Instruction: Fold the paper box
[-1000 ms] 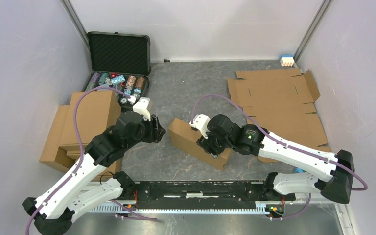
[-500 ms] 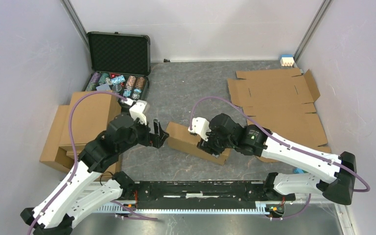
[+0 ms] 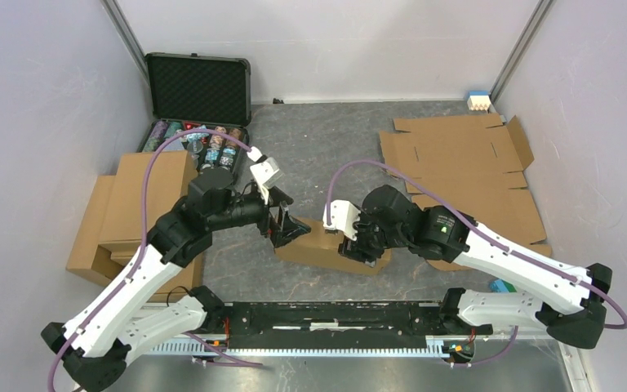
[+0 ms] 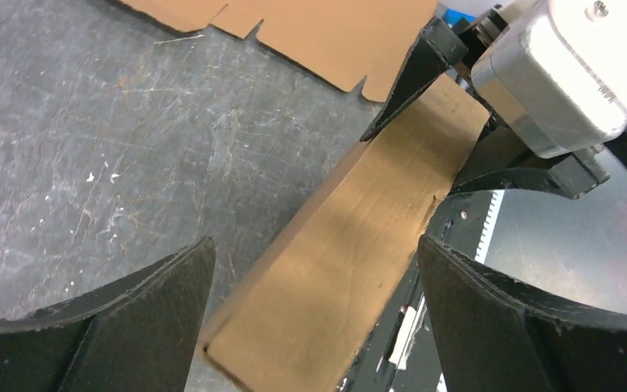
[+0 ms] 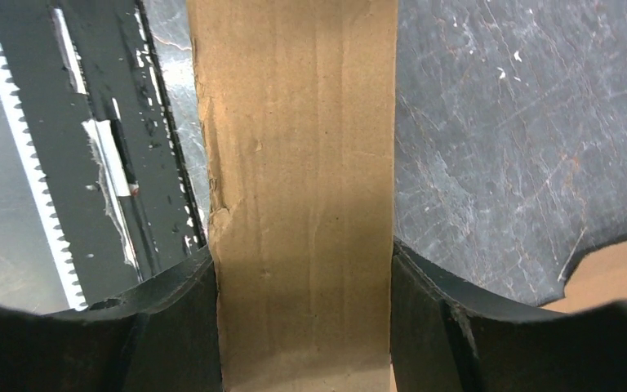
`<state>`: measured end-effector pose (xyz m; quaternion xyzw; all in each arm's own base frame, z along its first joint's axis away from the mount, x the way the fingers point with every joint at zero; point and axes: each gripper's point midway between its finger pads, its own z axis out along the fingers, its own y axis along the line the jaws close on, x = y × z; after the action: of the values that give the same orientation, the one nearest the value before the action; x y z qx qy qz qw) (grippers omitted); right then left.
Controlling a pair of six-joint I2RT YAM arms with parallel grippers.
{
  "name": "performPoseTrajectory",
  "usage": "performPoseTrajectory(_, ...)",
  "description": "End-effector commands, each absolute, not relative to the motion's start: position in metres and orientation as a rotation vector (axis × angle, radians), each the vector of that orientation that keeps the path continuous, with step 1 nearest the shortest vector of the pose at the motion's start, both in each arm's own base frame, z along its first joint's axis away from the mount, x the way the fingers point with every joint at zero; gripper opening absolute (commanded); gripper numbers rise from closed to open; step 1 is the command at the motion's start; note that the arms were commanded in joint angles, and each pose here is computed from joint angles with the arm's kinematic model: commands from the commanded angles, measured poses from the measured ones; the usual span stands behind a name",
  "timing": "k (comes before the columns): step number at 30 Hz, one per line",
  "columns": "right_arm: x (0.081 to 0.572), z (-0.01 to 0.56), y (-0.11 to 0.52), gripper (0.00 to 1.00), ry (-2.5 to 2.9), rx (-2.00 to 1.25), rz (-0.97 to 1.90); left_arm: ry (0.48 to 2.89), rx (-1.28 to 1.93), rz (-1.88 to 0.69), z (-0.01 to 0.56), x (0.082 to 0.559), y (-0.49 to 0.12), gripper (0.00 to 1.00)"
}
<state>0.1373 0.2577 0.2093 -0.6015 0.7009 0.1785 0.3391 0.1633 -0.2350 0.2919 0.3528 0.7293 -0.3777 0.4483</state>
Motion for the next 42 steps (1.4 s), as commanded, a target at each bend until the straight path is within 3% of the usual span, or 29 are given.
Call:
performPoseTrajectory(1, 0.126, 0.241, 0.272, 0.47, 1.698, -1.580, 0.585, 1.535, 1.019, -0.945, 0.331, 0.163, -0.250, 1.00)
performPoseTrajectory(6, 0.112, 0.240, 0.289, 0.47, 1.661, -1.630, 0.718, 1.387, 1.107, -1.051, 0.353, 0.140, -0.257, 1.00)
performPoseTrajectory(12, 0.113, 0.260, 0.297, 0.46, 1.596, -1.583, 0.754, 1.371, 1.364, -1.175, 0.325, 0.108, -0.261, 0.99)
performPoseTrajectory(27, 0.120, 0.272, 0.294, 0.46, 1.586, -1.568, 0.706, 1.515, 1.540, -0.975, 0.266, 0.107, -0.262, 0.86)
performPoseTrajectory(36, 0.121, 0.274, 0.299, 0.50, 1.589, -1.578, 0.717, 1.546, 1.570, -0.830, 0.266, 0.118, -0.268, 0.51)
performPoseTrajectory(39, 0.124, 0.278, 0.297, 0.68, 1.586, -1.552, 0.694, 1.548, 1.609, -0.801, 0.267, 0.118, -0.267, 0.19)
performPoseTrajectory(42, 0.135, 0.282, 0.288, 0.92, 1.611, -1.481, 0.623, 1.576, 1.573, -0.720, 0.268, 0.130, -0.264, 0.07)
